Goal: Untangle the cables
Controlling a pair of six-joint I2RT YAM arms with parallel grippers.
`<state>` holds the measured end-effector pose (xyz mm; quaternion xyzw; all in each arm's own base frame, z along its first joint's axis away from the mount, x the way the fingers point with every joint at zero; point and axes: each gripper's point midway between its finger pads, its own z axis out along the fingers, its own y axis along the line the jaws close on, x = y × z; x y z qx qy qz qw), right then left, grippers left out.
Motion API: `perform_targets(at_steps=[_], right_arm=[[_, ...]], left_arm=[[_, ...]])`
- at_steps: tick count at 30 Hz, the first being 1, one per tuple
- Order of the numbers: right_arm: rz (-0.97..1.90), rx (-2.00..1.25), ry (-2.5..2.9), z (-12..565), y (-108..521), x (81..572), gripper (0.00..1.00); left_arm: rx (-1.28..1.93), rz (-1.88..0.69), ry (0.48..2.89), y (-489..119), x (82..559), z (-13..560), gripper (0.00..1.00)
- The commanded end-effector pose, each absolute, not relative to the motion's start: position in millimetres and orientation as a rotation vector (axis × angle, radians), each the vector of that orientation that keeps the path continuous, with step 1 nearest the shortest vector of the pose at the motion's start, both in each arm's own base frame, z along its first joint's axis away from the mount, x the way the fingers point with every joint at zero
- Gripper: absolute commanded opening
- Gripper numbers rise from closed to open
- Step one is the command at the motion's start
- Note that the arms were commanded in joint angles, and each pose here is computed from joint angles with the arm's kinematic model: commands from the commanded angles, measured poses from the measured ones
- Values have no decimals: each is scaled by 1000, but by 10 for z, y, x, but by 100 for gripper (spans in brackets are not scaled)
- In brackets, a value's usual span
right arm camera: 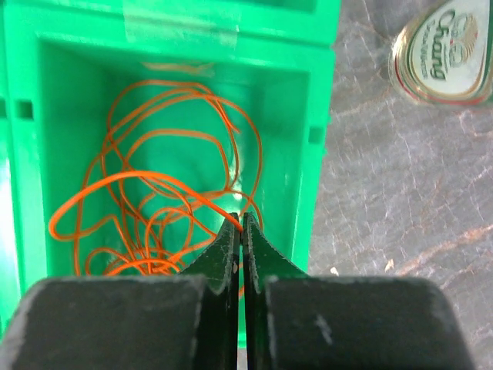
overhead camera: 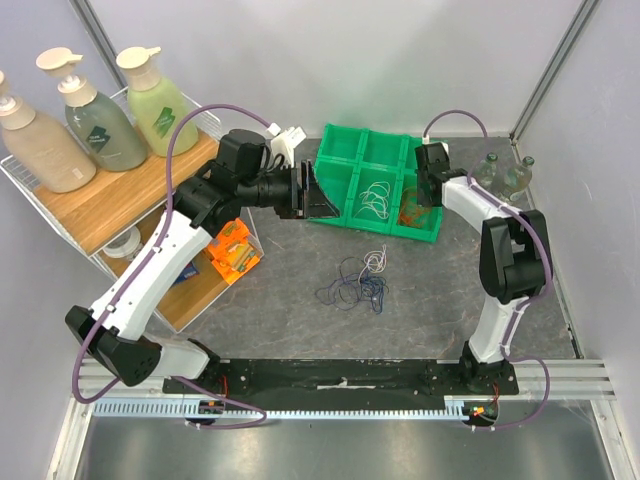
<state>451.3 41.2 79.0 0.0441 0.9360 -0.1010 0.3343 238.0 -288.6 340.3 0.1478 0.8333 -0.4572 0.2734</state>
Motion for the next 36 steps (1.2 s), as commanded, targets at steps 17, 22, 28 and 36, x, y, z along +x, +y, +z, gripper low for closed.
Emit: perform_targets(at_steps=[17, 22, 28, 36], right_arm=[[-161, 71, 2453, 1906, 490, 4131, 47], [242, -85, 2482, 1815, 1081, 3490, 50], [719, -224, 2535, 1284, 1945, 2614, 54], [893, -256, 2585, 1048, 2162, 2232, 53]], left_arm=[[537, -983, 2392, -2944, 2283, 2734, 68], [626, -985, 2497, -3134, 2197, 2308, 62], [685, -965, 2662, -3186, 2163, 1570, 62], [688, -826, 2853, -3059, 2118, 765, 63]])
